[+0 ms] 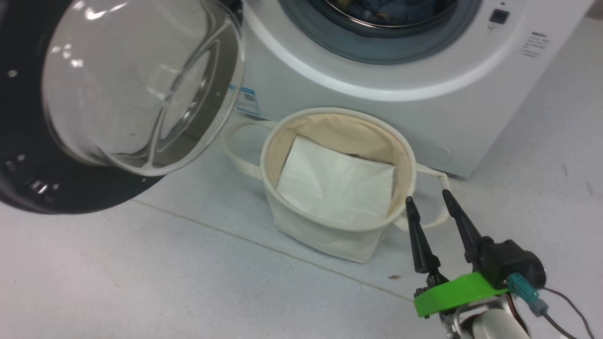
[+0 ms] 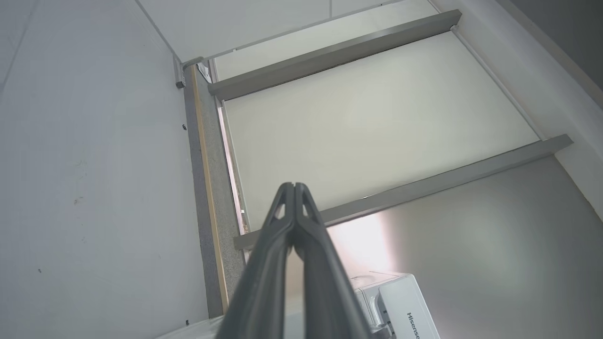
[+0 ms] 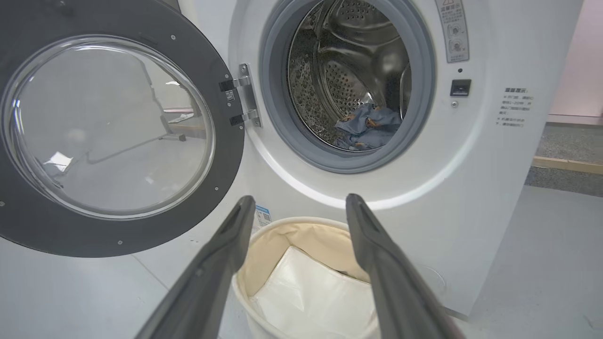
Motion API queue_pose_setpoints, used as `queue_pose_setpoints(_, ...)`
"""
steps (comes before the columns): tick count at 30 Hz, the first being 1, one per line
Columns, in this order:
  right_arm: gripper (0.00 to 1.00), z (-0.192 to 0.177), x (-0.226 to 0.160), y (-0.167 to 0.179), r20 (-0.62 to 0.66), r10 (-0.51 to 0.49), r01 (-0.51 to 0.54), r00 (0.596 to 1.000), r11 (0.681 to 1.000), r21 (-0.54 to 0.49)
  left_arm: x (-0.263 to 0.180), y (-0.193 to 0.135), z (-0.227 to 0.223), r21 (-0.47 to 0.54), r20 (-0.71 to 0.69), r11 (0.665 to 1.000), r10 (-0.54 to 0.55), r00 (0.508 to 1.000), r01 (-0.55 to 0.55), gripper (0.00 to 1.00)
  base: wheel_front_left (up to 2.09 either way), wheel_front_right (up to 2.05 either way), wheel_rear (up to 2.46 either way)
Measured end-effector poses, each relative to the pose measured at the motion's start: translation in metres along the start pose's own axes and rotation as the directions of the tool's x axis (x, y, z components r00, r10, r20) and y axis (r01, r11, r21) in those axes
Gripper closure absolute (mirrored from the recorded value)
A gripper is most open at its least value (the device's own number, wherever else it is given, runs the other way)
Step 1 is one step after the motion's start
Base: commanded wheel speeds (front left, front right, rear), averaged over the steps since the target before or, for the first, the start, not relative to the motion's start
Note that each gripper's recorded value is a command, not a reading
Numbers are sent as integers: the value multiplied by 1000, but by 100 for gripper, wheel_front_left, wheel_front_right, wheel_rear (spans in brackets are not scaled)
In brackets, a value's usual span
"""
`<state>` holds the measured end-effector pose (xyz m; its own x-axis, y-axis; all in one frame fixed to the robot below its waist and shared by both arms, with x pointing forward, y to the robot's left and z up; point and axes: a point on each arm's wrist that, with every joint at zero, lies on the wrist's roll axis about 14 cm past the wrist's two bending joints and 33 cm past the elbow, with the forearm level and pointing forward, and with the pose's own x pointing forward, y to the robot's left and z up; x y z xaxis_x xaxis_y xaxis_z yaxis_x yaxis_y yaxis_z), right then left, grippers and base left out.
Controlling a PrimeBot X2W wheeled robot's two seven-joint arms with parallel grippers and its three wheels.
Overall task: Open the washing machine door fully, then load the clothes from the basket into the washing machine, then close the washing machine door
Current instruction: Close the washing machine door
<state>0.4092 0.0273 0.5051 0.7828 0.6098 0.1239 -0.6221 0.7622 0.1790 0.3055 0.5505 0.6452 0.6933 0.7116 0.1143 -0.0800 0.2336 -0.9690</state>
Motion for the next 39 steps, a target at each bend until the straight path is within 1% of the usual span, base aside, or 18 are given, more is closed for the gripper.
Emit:
queue_pose_setpoints(5,0,-8,-8,-15,-31,-22,21,999,999,-33,12,29,-31,0,-54,995,104,993,-104,100,0,0,0)
queue_pose_setpoints(7,0,-8,-9,-16,-33,-20,19,999,999,-38,16,33,-40,-11,-68,993,119,991,-120,100,0,0,0)
queue_pose_setpoints(9,0,-6,-9,-16,-28,-19,18,999,999,-41,18,35,-50,13,-98,992,129,987,-128,100,0,0,0)
queue_pose_setpoints(12,0,-5,-12,-19,-26,-30,28,999,999,-44,18,40,-70,37,-186,990,143,972,-139,100,0,0,0)
queue_pose_setpoints(13,0,-3,-13,-20,-23,-35,34,999,998,-47,17,41,-82,42,-245,990,143,959,-137,100,0,0,0)
queue_pose_setpoints(20,0,2,-17,-21,-13,-44,43,999,997,-59,9,41,-106,47,-376,990,142,916,-134,100,0,0,0)
queue_pose_setpoints(26,0,5,-17,-21,-7,-45,44,999,997,-61,0,42,-124,72,-482,988,153,862,-135,100,0,0,0)
queue_pose_setpoints(27,0,5,-17,-21,-7,-45,44,999,997,-61,0,42,-124,72,-482,988,153,862,-135,100,0,0,0)
queue_pose_setpoints(36,0,6,-14,-16,-3,-33,33,999,998,-59,-8,23,-145,77,-600,995,101,793,-69,100,0,0,0)
queue_pose_setpoints(39,0,8,-14,-14,2,-31,31,1000,998,-59,-14,19,-154,78,-649,996,91,755,-54,100,0,0,0)
